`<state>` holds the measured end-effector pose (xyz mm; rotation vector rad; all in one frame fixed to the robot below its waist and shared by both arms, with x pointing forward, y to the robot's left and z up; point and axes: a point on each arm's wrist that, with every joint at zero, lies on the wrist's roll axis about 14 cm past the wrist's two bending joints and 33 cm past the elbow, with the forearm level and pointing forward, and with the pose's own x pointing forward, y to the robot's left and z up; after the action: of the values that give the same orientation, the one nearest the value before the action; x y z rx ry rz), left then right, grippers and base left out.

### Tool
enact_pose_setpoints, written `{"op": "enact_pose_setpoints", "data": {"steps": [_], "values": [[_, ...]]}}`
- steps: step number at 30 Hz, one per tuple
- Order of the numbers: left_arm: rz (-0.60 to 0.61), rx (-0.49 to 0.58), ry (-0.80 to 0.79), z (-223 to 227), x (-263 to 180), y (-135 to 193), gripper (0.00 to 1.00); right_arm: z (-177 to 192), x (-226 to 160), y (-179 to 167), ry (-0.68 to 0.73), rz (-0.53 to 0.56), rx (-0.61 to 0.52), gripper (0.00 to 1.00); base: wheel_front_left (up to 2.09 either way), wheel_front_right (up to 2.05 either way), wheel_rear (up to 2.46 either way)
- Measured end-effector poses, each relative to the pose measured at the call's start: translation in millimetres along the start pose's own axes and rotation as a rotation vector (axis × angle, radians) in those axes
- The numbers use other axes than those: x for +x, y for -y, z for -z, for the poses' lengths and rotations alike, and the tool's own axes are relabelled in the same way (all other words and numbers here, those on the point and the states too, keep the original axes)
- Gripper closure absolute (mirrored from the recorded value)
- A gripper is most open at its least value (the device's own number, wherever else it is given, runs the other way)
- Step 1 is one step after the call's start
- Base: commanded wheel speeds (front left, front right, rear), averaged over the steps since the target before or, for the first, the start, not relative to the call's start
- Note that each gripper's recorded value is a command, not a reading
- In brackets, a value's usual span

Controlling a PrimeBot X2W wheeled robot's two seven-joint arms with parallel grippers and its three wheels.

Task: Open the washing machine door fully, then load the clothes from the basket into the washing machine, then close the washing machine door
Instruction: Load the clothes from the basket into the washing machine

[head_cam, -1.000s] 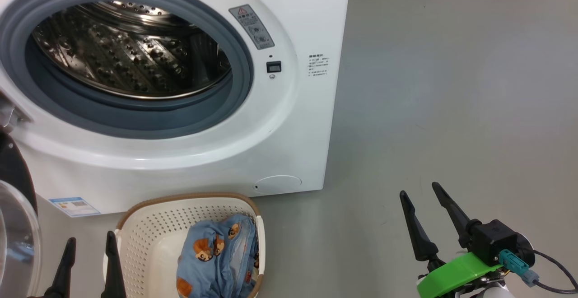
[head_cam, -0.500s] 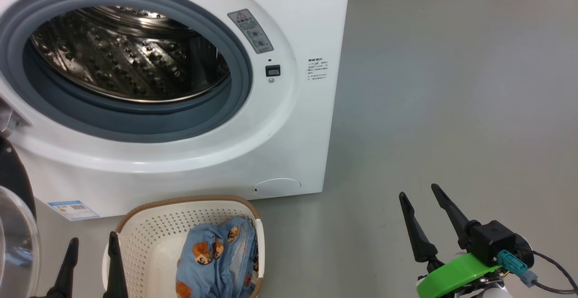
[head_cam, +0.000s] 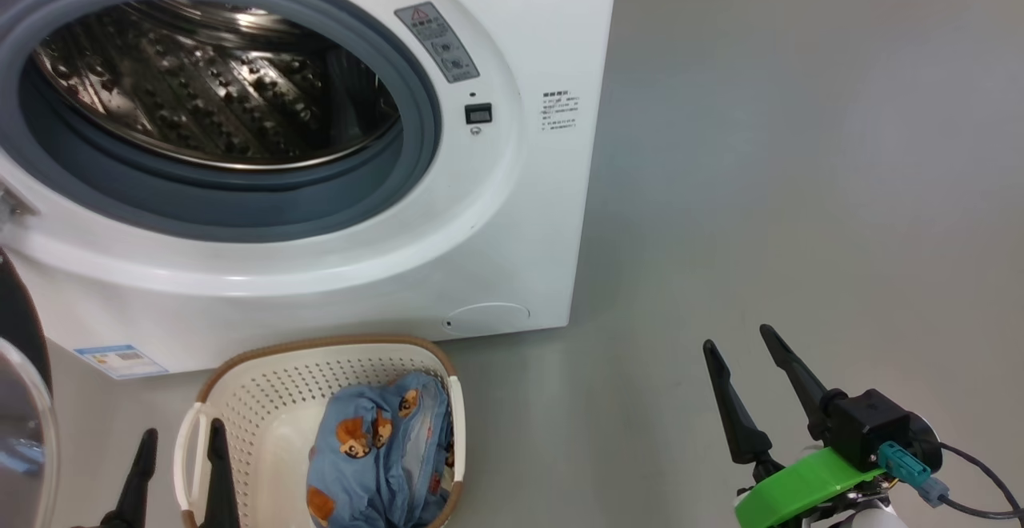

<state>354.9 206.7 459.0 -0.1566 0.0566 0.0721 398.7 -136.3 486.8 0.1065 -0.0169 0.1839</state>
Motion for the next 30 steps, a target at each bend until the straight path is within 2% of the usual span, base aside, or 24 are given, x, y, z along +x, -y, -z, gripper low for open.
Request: {"op": "enact_pose_setpoints", "data": {"steps": [10,16,30], "values": [[0.046,-0.041,-0.104,35.0,15.9,17.2,0.00,20.2,6.2,9.6,-0.052,0.024,0.014,0.00,0.00,0.00,0.00],[0.064,-0.115,-0.206,69.8,25.5,27.7,0.00,28.7,15.5,16.9,-0.070,0.038,0.015,0.00,0.00,0.00,0.00],[0.127,-0.144,-0.404,143.4,69.5,38.7,0.00,63.3,34.3,42.4,-0.136,0.097,0.041,0.00,0.00,0.00,0.00]]}}
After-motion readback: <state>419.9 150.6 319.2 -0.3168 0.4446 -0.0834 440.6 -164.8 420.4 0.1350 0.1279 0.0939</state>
